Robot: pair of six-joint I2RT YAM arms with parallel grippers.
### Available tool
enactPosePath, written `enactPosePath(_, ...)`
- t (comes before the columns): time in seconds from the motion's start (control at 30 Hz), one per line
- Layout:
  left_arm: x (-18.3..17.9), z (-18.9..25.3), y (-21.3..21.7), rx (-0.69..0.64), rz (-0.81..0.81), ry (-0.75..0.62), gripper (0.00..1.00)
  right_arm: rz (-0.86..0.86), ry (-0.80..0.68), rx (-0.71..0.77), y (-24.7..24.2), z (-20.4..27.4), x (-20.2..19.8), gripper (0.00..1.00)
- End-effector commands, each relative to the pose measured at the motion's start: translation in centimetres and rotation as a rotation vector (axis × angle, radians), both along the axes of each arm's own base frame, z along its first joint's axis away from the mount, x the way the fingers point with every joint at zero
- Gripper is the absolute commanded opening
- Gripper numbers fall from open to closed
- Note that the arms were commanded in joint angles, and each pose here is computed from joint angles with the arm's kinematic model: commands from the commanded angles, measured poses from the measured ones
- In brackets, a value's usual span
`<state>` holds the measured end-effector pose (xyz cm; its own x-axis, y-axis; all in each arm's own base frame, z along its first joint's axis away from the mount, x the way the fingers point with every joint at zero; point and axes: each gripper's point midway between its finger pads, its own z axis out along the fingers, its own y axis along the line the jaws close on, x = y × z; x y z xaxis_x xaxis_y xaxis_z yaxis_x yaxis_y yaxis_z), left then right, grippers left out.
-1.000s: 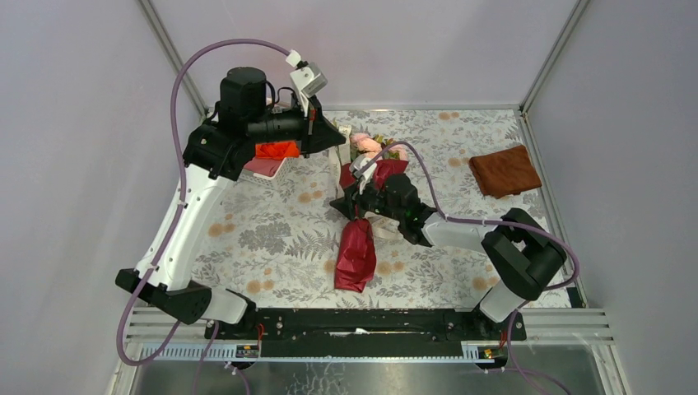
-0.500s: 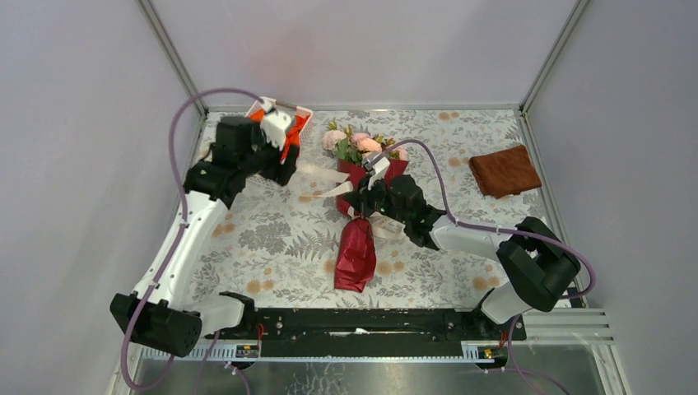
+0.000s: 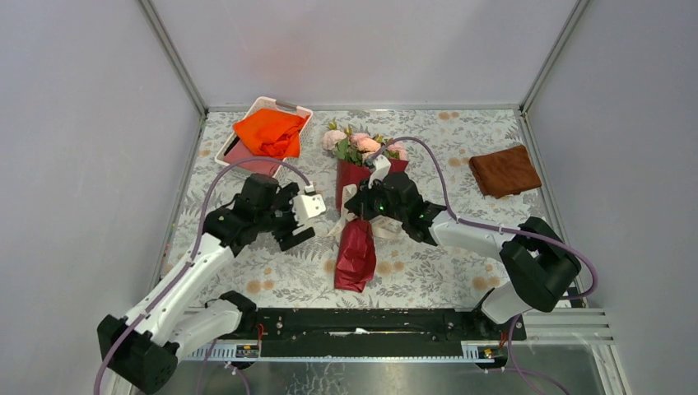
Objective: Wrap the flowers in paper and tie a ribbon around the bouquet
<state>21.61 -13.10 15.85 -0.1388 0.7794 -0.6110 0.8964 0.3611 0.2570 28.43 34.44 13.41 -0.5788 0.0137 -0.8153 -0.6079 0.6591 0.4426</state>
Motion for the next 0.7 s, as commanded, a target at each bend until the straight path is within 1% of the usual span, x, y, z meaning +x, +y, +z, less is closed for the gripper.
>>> enactPosePath(0.0, 5.1, 3.2, -8.2, -0.371, -0.155, -0.238, 0.96, -0.037, -0.025, 0.103, 0.9, 4.9, 1.0, 0.0)
enactPosePath(0.03, 6.0, 3.0, -9.1, -0.416, -0.151, -0.248, 0.98, -0.042, -0.025, 0.106, 0.9, 5.0, 1.1, 0.0)
enactPosePath(0.13, 9.0, 2.1, -10.7, -0.499, -0.106, -0.255, 0.98, -0.052, -0.023, 0.134, 0.9, 5.4, 1.0, 0.0)
enactPosePath(0.17, 9.5, 2.1, -11.0, -0.545, -0.118, -0.255, 0.99, -0.056, -0.024, 0.137, 0.8, 5.3, 1.1, 0.0)
enactPosePath(0.27, 9.2, 2.3, -11.8, -0.716, -0.21, -0.25, 0.98, -0.072, -0.022, 0.136, 0.8, 5.1, 1.4, 0.0)
enactPosePath(0.37, 8.7, -0.1, -12.3, -0.75, -0.209, -0.146, 0.99, -0.081, -0.014, 0.127, 0.8, 4.8, 1.5, 0.0)
enactPosePath(0.47, 8.4, -0.5, -13.0, -0.838, -0.204, -0.104, 0.99, -0.091, -0.009, 0.129, 0.7, 4.8, 1.6, 0.0)
enactPosePath(0.53, 8.2, -0.6, -13.4, -0.867, -0.208, -0.105, 0.99, -0.092, -0.012, 0.128, 0.8, 4.9, 1.7, 0.0)
enactPosePath(0.67, 8.1, -1.7, -14.1, -0.885, -0.18, -0.109, 0.99, -0.081, -0.01, 0.133, 1.0, 5.0, 1.7, 0.0)
